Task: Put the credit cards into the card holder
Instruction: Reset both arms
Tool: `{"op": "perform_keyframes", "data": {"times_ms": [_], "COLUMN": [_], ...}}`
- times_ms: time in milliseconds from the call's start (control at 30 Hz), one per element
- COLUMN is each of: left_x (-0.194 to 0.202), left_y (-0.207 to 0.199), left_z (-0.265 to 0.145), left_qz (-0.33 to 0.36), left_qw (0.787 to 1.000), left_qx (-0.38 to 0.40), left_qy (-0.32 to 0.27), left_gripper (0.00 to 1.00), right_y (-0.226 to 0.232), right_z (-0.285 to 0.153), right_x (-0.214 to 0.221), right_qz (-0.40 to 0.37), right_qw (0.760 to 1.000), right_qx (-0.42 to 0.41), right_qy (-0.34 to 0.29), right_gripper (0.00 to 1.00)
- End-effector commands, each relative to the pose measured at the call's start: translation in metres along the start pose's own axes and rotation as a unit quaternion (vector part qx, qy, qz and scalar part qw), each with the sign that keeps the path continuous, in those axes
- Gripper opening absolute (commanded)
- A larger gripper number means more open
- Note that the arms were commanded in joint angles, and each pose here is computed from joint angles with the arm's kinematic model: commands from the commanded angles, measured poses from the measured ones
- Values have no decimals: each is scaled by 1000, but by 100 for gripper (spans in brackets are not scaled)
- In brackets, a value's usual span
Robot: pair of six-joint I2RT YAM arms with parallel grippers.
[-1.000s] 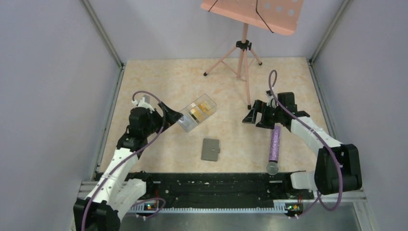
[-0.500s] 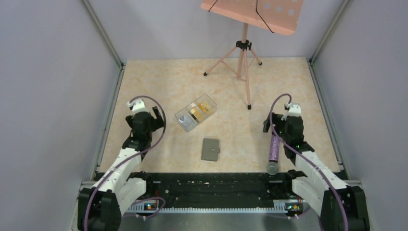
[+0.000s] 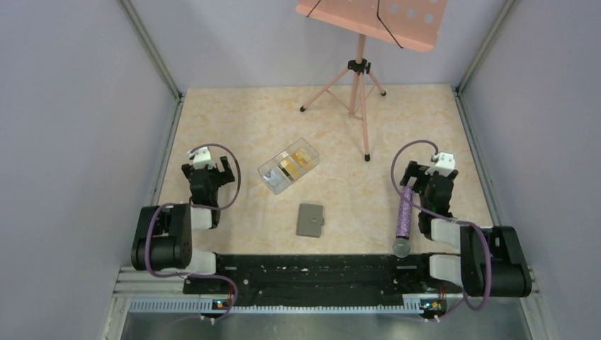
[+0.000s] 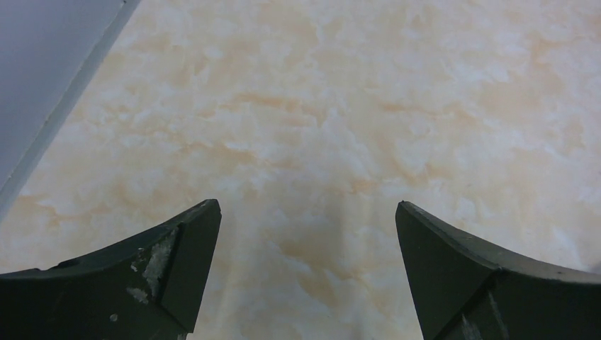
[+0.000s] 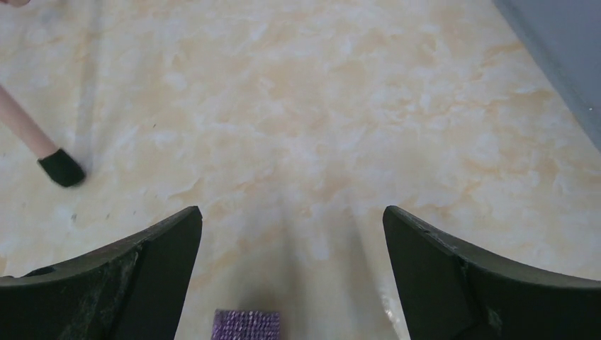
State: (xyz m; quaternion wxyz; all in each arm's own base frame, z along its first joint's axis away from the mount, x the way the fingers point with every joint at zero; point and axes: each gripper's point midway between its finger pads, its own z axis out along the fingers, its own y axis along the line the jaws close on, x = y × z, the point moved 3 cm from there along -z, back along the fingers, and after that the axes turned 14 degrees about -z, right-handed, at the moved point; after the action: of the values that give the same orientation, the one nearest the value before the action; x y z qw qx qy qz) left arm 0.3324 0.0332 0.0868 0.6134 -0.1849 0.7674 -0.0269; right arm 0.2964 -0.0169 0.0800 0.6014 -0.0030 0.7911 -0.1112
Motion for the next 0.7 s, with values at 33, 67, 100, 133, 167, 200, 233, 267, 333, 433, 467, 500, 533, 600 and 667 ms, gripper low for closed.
{"op": "perform_keyframes", "data": {"times_ms": [33, 67, 100, 133, 167, 200, 233, 267, 333, 433, 467, 500, 533, 600, 667], "left_x": [-23, -25, -26, -27, -27, -26, -24, -24, -24, -24, -24, -24, -24, -22, -22], "left_y": [-12, -13, -14, -15, -15, -15, -15, -15, -15, -16, -16, -16, -16, -17, -20], "left_z": [10, 11, 12, 14, 15, 15, 15, 16, 16, 17, 17, 17, 17, 19, 19], "left_qz": [-17, -13, -10, -7, -6, -5, -7, -5, -5, -3, -2, -2, -2, 7, 9], "left_qw": [995, 995, 995, 994, 994, 994, 994, 995, 995, 995, 995, 995, 995, 996, 995], "left_qx": [84, 86, 90, 95, 95, 94, 94, 91, 90, 91, 91, 90, 90, 88, 89], "left_qy": [-40, -43, -51, -59, -61, -56, -47, -41, -39, -40, -40, -40, -39, -34, -34], "left_gripper": [99, 99, 98, 99, 99, 99, 99, 99, 99, 99, 99, 99, 99, 99, 99], "right_y": [-14, -13, -8, 0, 2, 4, 7, 8, 8, 8, 8, 8, 8, 8, 8], "right_z": [24, 22, 22, 25, 29, 31, 32, 31, 31, 31, 31, 31, 31, 31, 31], "right_x": [-42, -40, -38, -36, -38, -34, -34, -37, -36, -36, -37, -36, -36, -37, -36], "right_qz": [23, 26, 14, 3, -1, -12, -16, -17, -20, -19, -19, -19, -19, -19, -19], "right_qw": [996, 994, 993, 991, 991, 994, 993, 992, 993, 993, 992, 992, 992, 992, 992], "right_qx": [-5, -7, -24, -48, -51, -51, -52, -53, -53, -53, -52, -53, -53, -52, -53], "right_qy": [-82, -104, -117, -124, -122, -100, -101, -110, -106, -107, -110, -109, -109, -110, -110], "right_gripper": [99, 99, 99, 97, 98, 99, 99, 98, 99, 99, 99, 99, 99, 99, 99]}}
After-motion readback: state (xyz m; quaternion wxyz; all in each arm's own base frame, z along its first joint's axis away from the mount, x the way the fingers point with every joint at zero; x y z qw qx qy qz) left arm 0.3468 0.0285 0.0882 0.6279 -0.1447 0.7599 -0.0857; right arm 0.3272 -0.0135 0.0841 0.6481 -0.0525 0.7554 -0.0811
